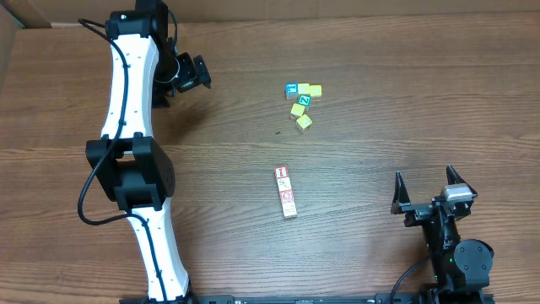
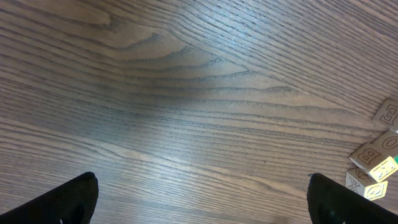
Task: Flip 4 blocks
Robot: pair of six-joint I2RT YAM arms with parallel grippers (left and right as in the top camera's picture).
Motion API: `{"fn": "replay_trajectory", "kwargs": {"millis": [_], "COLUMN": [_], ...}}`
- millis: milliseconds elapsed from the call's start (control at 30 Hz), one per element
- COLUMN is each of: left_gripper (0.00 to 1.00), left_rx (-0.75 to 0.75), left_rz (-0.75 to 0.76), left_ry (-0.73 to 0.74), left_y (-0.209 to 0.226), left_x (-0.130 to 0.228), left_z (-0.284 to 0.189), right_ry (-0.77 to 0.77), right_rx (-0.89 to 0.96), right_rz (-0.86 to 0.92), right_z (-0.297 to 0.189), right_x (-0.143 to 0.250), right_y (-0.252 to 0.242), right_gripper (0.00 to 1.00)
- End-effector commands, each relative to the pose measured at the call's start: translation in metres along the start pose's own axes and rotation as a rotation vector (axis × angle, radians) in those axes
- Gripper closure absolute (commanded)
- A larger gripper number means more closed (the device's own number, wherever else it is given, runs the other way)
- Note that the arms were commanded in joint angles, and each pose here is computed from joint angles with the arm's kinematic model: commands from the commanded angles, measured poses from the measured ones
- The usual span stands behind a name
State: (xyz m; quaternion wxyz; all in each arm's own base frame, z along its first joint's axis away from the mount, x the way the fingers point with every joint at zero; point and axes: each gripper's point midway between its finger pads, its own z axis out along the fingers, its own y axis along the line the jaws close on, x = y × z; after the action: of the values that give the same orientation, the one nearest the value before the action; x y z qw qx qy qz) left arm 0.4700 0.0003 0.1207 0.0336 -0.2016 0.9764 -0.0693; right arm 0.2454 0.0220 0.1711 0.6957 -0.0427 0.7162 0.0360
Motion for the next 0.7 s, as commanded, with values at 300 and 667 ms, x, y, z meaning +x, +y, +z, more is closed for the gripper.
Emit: {"fn": "replay_trajectory", "kwargs": {"millis": [300, 667], "left_gripper": [0.0, 0.0], "left_rx": [0.14, 0.265], "left_rz": [0.061, 0.109], "left_ry": [-0.372, -0.838], "left_y": [-0.016, 0.012], "left_x": [0.026, 0.139], "left_z": [-0.174, -0.356], "right_ry": [-0.008, -0.008], "right_rx": [0.011, 0.011], "right_rz": [-0.007, -0.007], "right_z": [0.0, 0.0], "right_x": [0.001, 0.001], "right_y": [-0.002, -0.002], "right_gripper": [0.0, 0.0]}}
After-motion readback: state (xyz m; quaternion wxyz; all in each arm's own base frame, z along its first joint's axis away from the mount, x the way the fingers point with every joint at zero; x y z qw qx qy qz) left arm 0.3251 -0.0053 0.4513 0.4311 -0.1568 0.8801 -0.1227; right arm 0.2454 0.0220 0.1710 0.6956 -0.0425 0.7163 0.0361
